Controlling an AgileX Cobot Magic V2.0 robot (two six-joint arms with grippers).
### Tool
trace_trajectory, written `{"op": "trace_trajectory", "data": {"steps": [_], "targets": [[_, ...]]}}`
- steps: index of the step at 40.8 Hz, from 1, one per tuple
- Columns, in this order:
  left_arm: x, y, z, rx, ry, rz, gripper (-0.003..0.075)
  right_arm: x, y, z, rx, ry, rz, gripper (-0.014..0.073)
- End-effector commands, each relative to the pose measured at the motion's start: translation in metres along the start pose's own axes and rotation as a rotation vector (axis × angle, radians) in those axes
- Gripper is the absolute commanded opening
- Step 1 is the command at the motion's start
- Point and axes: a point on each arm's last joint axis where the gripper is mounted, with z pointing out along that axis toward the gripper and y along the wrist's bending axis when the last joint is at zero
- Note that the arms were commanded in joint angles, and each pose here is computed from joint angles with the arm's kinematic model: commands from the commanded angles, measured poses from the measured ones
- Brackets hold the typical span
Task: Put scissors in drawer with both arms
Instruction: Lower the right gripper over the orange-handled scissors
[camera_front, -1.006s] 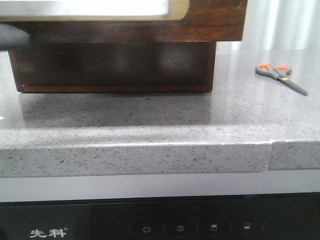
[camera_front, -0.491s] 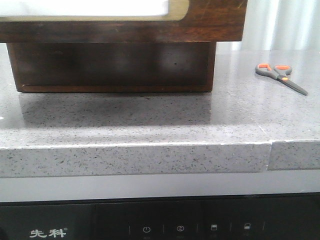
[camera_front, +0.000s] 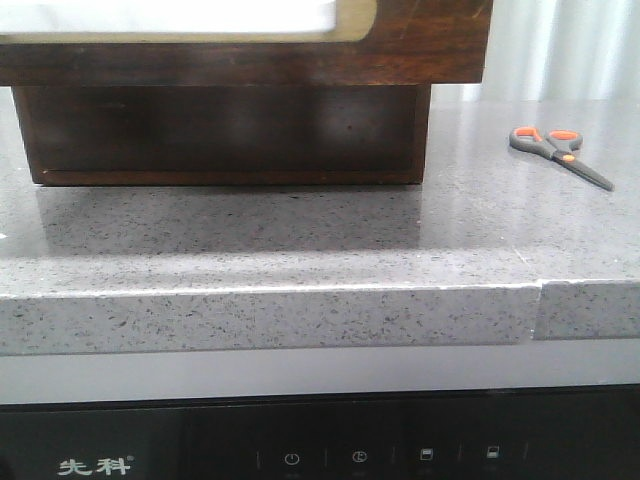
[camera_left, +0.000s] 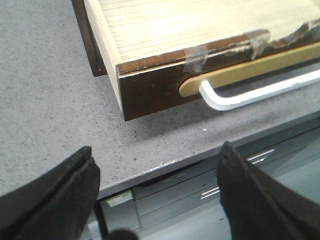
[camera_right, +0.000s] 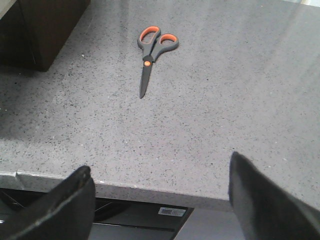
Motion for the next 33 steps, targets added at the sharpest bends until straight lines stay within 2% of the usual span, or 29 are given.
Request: {"op": "trace_trajectory", "data": {"steps": [1,7,13,21,33], "targets": [[-0.014,-0.005,-0.007,0.029,-0.115,0.086,0.0491,-0.013,-0.002,-0.001,0.020,-0.080,-0.012,0.0573],[-0.016,-0.018,-0.009,0.147,-0.150,0.216,0.0491,-0.014,-0.002,-0.001,0.020,-0.084,-0.012,0.0573],[-0.021,-0.027,-0.009,0.235,-0.219,0.112,0.0491,-0.014,-0.002,-0.002,0.020,-0.091,-0.012,0.0573],[-0.023,-0.029,-0.005,0.256,-0.270,0.101,0.0491,-0.019,-0.003,-0.001,0.022,-0.115,-0.012,0.0571],[-0.023,-0.029,-0.004,0.254,-0.267,0.103,0.0491,-0.044,-0.006,0.042,0.014,0.115,0.048,0.0570]]}}
